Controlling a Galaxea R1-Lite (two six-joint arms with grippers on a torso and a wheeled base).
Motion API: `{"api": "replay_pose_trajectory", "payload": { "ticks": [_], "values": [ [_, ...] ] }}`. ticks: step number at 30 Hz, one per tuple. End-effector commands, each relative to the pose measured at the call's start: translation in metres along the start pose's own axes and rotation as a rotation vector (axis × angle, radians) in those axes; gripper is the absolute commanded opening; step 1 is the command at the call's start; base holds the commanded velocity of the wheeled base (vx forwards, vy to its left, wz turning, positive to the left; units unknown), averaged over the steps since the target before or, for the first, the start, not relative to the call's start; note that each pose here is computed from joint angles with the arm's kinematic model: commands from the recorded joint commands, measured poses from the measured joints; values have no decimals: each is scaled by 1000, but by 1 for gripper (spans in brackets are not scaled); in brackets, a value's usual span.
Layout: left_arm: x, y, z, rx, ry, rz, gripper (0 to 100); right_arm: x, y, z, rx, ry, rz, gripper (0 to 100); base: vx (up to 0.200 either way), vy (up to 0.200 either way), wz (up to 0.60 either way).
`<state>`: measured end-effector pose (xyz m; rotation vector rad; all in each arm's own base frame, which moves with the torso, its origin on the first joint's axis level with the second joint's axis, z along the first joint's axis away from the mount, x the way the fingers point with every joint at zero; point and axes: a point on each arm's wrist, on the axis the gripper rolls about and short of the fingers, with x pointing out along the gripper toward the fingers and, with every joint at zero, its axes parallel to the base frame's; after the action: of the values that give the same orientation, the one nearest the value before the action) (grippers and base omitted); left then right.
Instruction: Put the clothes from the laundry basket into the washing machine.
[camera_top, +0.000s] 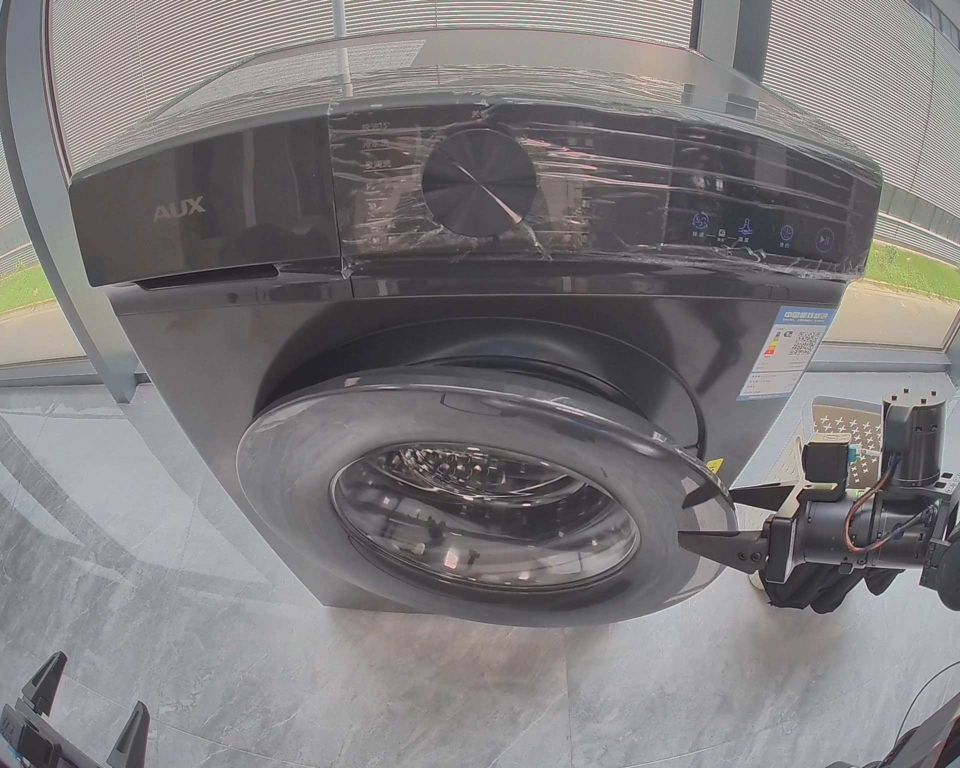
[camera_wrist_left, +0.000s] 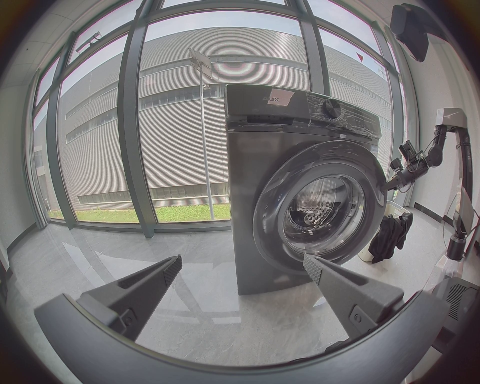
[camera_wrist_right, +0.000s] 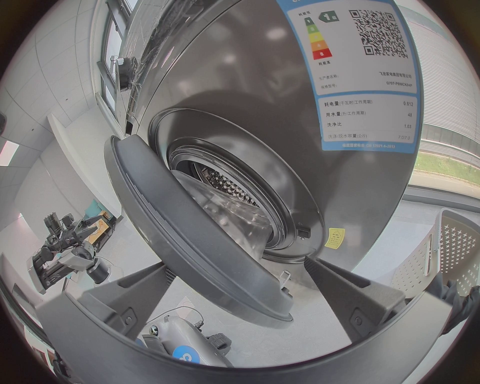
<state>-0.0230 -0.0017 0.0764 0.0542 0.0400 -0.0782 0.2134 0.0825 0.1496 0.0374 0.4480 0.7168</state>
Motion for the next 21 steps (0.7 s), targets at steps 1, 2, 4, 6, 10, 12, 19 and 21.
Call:
{"api": "replay_pose_trajectory", "payload": {
  "ticks": [1,2,4,6,10,12,19,21],
  "values": [
    [0,0,-5,1,1,0,100,10,2,0,-5,19,9,100,-200,0,0],
    [0,0,-5,1,1,0,100,11,4,0,-6,21,18,100,-200,0,0],
    [0,0,-5,1,1,0,100,10,7,-3,-5,30,30,100,0,0,0],
    [0,0,-5,1,1,0,100,8,10,-6,-4,40,36,100,0,0,0],
    [0,0,-5,2,1,0,100,-2,15,-9,-9,34,42,100,0,0,0],
    [0,0,-5,2,1,0,100,-3,15,-11,-8,35,41,100,0,0,0],
    [0,0,-5,2,1,0,100,3,10,-8,-7,32,0,100,-57,0,0],
    [0,0,-5,2,1,0,100,11,9,-9,-4,49,-2,100,-200,0,0]
  ]
}}
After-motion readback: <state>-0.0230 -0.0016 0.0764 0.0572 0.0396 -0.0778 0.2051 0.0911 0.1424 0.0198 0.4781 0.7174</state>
